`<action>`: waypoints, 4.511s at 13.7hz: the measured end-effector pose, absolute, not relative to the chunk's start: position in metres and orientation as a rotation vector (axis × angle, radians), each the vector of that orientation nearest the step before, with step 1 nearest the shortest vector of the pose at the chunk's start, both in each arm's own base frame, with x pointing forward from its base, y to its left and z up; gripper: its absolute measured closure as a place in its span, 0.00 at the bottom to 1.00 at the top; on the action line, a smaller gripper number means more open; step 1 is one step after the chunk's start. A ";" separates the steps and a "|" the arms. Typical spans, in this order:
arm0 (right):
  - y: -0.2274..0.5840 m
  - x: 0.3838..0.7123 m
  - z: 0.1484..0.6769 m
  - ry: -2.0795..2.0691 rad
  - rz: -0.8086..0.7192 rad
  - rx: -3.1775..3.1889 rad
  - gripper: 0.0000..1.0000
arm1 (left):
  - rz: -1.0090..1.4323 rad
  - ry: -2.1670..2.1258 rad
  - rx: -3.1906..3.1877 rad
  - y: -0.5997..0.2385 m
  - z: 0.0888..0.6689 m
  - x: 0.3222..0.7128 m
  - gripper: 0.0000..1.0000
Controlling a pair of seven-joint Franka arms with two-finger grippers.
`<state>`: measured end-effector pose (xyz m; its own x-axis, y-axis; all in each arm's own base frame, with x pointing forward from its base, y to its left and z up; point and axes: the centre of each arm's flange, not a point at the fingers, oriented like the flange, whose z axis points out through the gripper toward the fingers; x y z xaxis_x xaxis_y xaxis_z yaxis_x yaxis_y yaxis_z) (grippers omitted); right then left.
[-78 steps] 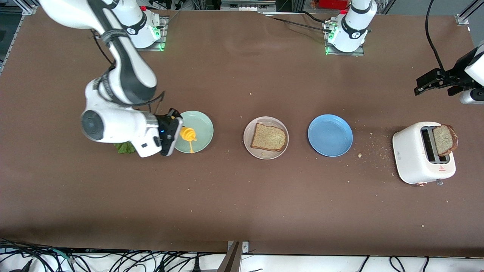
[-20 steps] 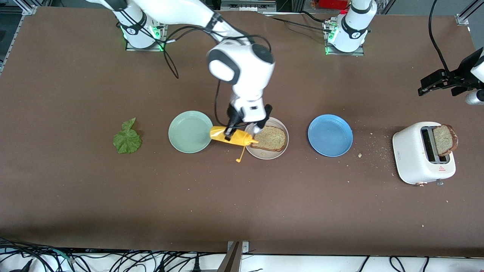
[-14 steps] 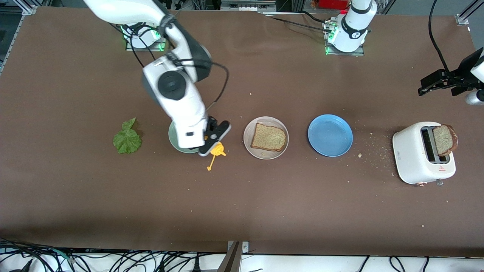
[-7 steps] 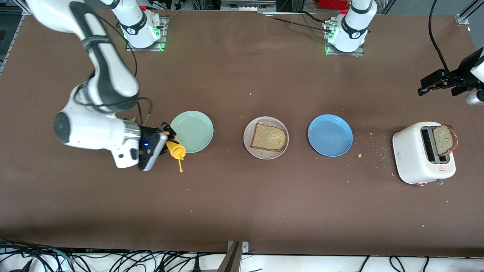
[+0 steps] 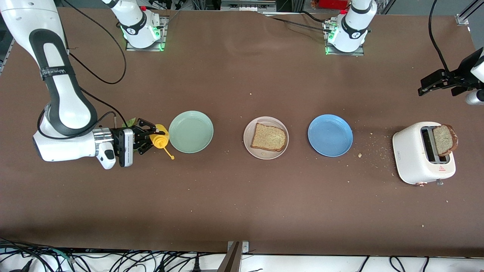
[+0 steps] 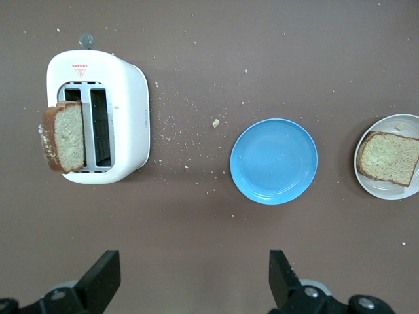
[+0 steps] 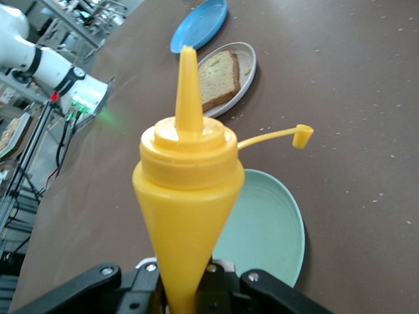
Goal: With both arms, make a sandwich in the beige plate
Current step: 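Carry the bottle back beside the mint-green plate with the right gripper, then release the yellow bottle and move the right gripper to the lettuce, then lower the right gripper onto the green lettuce leaf and grasp it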
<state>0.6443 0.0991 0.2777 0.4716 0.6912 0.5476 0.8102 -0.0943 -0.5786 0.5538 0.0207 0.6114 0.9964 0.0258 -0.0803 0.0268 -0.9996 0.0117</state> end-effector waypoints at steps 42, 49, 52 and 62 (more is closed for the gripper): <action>-0.035 0.639 0.231 -1.508 -0.237 -1.734 0.00 | -0.116 0.028 3.127 0.016 0.614 0.554 0.00; -0.063 0.633 0.288 -1.198 0.038 -2.353 0.00 | -0.116 0.028 3.127 0.016 0.614 0.554 0.00; -0.048 0.628 0.293 -0.969 0.105 -2.544 0.00 | -0.116 0.028 3.127 0.016 0.614 0.554 0.00; 0.002 0.598 0.257 -0.121 0.160 -3.089 0.00 | -0.116 0.028 3.127 0.016 0.614 0.554 0.00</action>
